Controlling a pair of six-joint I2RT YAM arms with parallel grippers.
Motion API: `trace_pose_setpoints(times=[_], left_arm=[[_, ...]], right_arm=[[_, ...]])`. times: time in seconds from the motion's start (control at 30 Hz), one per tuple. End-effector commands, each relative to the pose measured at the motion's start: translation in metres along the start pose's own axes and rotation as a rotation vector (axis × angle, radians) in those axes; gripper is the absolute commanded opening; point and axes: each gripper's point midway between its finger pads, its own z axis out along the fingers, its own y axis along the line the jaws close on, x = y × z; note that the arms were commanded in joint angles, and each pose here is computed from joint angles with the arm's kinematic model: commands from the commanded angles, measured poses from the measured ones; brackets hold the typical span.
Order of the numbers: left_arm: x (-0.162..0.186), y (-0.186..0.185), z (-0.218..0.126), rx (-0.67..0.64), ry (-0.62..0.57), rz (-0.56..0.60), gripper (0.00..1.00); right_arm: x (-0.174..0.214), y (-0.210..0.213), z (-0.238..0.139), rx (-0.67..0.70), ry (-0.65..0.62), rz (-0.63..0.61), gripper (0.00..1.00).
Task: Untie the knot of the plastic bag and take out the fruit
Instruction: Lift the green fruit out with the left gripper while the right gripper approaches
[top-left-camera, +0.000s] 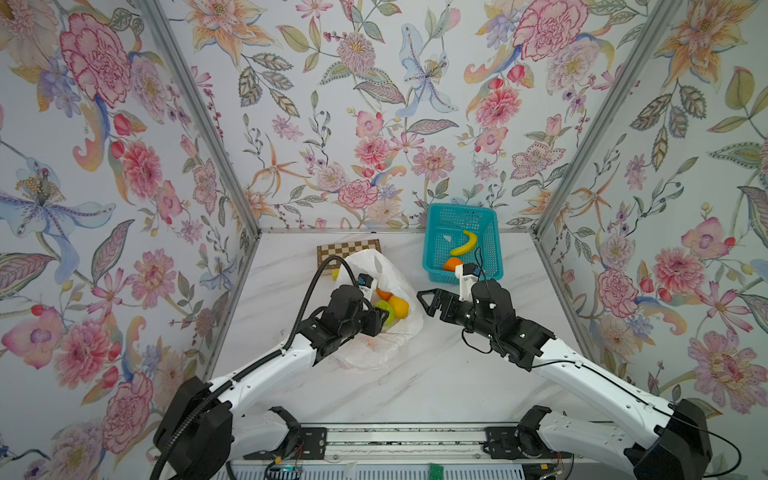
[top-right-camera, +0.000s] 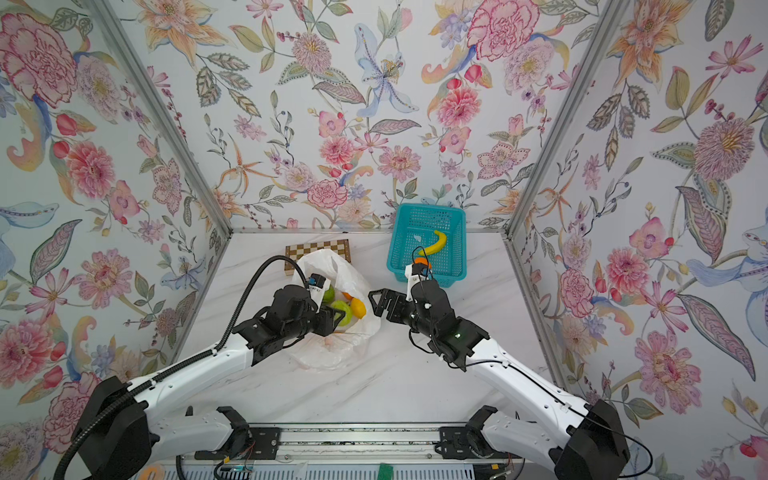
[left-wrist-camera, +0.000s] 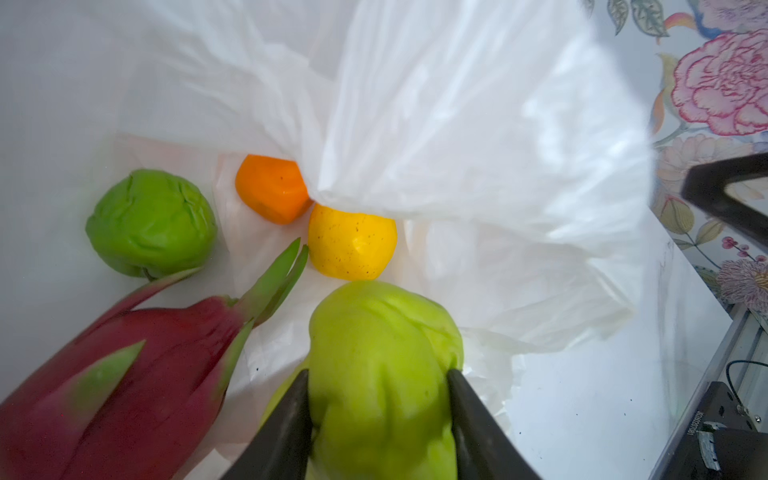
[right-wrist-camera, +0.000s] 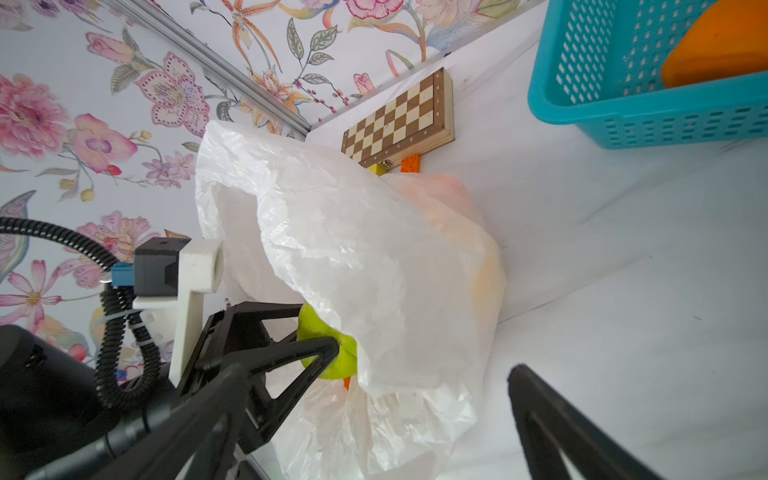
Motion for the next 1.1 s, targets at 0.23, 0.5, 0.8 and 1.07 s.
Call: trace_pose_setpoints(times=[0.23, 0.5, 0.8, 1.07], left_arm=[[-0.054, -0.042, -0.049, 0.175, -0.279, 0.271, 0.32], [-0.084, -0.086, -0.076, 0.360, -0.451, 0.478, 0.31], [-0.097, -0.119, -0.084, 0.458, -0.519, 0.610, 0.31], [-0.102, -0.120, -0.072, 0.417, -0.494, 0.625, 0.32]], right_arm=[[-0.023, 0.052, -0.017, -0.204, -0.004, 0.029, 0.99], [-0.028, 0.085, -0.019, -0.331, 0.043, 0.056, 0.99], [-0.021, 0.097, -0.015, -0.371, 0.084, 0.053, 0.98], [-0.015, 0.099, -0.012, -0.391, 0.095, 0.037, 0.82]])
